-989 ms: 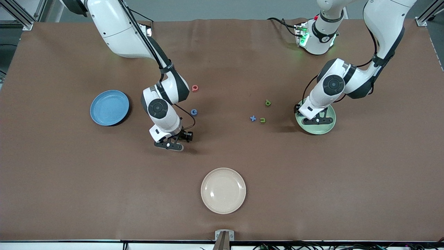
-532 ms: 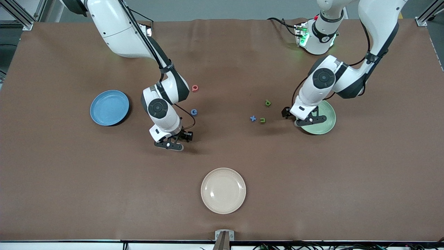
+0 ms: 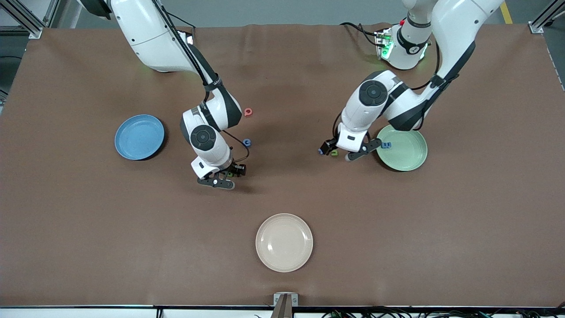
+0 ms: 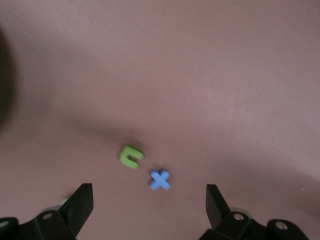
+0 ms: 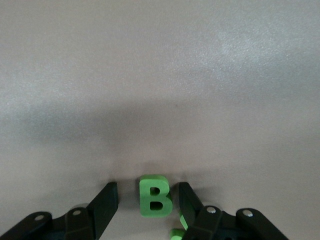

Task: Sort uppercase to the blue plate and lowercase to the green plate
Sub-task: 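Release the m and grasp the blue x with the left gripper, then carry the x to the green plate while the right gripper places the B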

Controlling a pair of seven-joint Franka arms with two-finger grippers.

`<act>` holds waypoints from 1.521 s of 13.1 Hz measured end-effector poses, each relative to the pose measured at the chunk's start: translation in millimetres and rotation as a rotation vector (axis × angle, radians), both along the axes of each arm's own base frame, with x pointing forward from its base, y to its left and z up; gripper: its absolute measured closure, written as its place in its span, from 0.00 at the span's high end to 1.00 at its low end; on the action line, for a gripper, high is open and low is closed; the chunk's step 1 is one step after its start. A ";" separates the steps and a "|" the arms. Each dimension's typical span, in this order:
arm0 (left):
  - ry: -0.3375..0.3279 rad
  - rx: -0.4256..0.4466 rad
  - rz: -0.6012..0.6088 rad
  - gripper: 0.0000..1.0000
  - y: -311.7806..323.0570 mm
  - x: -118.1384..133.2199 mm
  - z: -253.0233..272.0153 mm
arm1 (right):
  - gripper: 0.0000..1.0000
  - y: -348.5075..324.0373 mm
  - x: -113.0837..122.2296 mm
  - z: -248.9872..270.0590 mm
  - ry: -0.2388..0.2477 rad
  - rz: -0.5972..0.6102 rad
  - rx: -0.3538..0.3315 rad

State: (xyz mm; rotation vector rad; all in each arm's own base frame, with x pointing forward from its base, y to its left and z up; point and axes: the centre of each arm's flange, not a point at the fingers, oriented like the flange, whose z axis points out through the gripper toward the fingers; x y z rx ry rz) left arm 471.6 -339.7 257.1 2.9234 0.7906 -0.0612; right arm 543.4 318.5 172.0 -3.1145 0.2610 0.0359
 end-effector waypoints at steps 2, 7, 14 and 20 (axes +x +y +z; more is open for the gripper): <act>0.020 0.021 -0.004 1.00 -14.2 -0.9 -22.3 | 0.46 1.1 -1.9 0.7 0.004 0.003 -0.002; 0.056 0.069 -0.037 0.97 -44.6 -15.0 -67.5 | 0.35 -0.1 -2.7 2.1 0.007 0.000 -0.004; 0.077 0.087 -0.024 0.70 -40.0 -11.2 -87.3 | 0.35 -62.3 15.8 74.7 0.110 0.026 -0.032; 0.067 0.081 -0.019 0.33 -45.4 -8.4 -82.4 | 0.35 -200.5 -5.2 65.4 0.122 0.163 -0.003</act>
